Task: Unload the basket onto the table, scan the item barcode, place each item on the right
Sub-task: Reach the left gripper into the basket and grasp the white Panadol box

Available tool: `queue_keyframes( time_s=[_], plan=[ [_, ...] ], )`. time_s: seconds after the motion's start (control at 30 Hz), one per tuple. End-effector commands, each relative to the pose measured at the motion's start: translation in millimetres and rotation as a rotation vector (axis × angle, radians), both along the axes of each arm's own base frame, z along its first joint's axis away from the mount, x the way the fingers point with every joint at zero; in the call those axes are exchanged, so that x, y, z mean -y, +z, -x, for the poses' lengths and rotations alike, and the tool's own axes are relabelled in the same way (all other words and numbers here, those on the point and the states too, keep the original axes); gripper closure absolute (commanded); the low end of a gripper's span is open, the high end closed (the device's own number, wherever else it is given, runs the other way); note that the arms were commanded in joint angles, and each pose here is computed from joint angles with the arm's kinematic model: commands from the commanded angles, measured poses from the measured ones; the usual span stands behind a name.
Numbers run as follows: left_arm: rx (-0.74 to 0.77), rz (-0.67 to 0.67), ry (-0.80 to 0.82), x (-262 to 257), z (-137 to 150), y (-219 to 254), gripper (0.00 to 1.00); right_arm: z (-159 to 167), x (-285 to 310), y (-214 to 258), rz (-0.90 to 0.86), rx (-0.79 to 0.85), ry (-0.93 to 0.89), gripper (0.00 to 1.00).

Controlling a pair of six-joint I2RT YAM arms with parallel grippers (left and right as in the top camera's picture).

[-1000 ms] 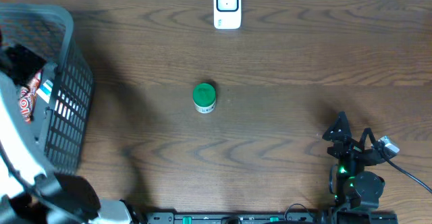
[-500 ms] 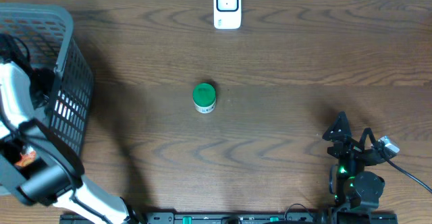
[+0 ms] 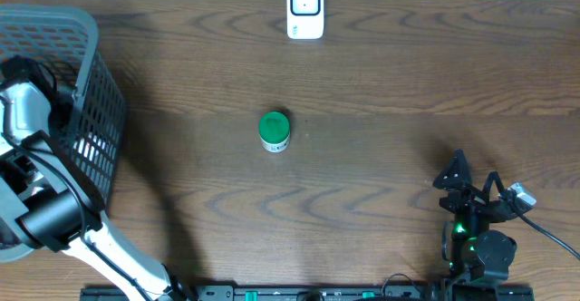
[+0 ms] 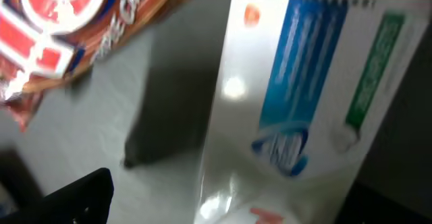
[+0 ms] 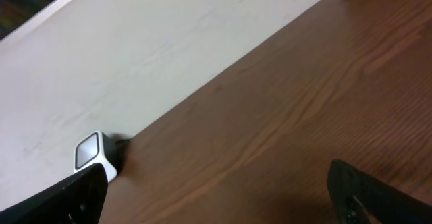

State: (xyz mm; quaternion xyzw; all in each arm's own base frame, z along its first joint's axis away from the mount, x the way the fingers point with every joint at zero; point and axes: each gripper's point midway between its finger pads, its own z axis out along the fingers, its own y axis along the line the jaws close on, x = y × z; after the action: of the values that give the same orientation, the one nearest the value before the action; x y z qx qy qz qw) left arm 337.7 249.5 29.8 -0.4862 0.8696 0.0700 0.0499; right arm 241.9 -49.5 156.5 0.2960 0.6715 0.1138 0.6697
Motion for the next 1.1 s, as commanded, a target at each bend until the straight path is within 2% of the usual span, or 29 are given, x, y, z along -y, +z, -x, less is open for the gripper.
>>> queue_keyframes(
  time_s=[0.0, 0.1, 0.2, 0.4, 0.5, 0.53, 0.6, 0.73, 0.93, 1.07],
  plan=[
    [-0.064, 0.071, -0.003, 8.7, 6.9, -36.6, 0.03, 0.9, 3.1, -0.7, 0.008, -0.004, -0.012, 0.01],
    [-0.065, 0.086, -0.003, 10.8, 6.3, -41.9, 0.25, 0.9, 3.1, -0.6, 0.008, -0.004, -0.012, 0.01],
    [-0.066, 0.087, -0.003, 11.0, 6.5, -41.9, 0.39, 0.9, 3.1, -0.6, 0.008, -0.004, -0.012, 0.01],
    [-0.082, 0.098, -0.003, 13.7, 10.5, -40.9, 0.51, 0.9, 3.1, -0.6, 0.008, -0.004, -0.012, 0.01],
    [-0.081, 0.096, -0.003, 13.6, 11.0, -33.0, 0.52, 0.9, 3.1, -0.6, 0.008, -0.004, -0.012, 0.01],
    [-0.076, 0.092, -0.003, 13.1, 10.3, -28.2, 0.56, 0.9, 3.1, -0.6, 0.008, -0.004, -0.012, 0.01],
    [-0.057, 0.08, -0.002, 10.9, 8.2, -14.5, 0.58, 0.9, 3.1, -0.7, 0.008, -0.004, -0.012, 0.01],
    [0.012, 0.034, -0.001, 6.4, 3.4, 24.7, 0.57, 0.9, 3.1, -0.7, 0.008, -0.004, -0.012, 0.01],
    [0.18, -0.077, -0.004, 7.2, 4.6, 111.1, 0.56, 0.9, 3.1, -0.7, 0.008, -0.004, -0.012, 0.01],
    [0.345, -0.183, -0.008, 18.2, 19.6, 191.4, 0.56, 0.9, 3.1, -0.7, 0.008, -0.004, -0.012, 0.01]
  ],
)
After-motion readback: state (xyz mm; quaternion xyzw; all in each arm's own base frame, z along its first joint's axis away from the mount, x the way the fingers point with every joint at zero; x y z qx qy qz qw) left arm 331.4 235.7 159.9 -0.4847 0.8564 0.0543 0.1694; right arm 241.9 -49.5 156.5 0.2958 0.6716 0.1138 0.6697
